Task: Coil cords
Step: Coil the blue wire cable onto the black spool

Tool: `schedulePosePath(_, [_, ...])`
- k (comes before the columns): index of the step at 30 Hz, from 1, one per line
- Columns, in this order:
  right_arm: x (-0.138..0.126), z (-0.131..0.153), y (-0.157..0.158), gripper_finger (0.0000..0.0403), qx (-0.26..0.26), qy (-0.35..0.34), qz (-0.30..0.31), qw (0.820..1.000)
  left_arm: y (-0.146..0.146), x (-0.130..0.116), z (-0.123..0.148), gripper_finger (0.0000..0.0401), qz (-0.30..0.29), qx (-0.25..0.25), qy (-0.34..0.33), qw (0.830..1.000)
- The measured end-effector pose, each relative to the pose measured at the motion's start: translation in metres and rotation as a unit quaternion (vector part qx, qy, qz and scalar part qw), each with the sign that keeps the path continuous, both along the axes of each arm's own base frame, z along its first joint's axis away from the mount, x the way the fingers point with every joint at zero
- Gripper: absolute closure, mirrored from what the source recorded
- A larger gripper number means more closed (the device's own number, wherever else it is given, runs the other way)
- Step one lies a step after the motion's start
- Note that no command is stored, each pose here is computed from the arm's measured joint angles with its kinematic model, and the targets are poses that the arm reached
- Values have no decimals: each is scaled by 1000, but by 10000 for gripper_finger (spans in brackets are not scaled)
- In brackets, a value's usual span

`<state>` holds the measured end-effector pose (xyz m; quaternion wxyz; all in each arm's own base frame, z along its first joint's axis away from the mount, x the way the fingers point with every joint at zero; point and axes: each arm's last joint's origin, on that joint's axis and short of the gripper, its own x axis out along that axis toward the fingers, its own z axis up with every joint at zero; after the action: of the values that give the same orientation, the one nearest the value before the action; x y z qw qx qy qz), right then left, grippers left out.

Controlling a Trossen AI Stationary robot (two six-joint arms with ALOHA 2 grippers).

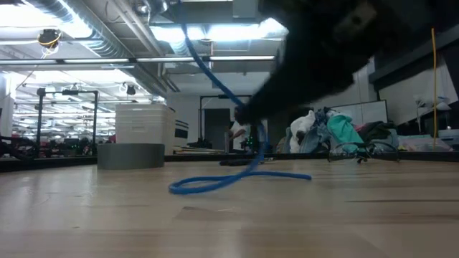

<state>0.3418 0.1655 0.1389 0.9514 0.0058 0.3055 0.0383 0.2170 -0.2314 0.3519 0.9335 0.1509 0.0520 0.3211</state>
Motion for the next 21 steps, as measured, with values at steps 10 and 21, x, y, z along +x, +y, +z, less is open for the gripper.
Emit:
schedulePosePath(10, [-13, -14, -4, 397, 15, 98, -44, 994, 2, -2, 6, 401, -1, 2, 1, 1000])
schedulePosePath(21, [-20, -20, -7, 369, 39, 150, -72, 985, 1, -7, 9, 401, -8, -5, -4, 1000])
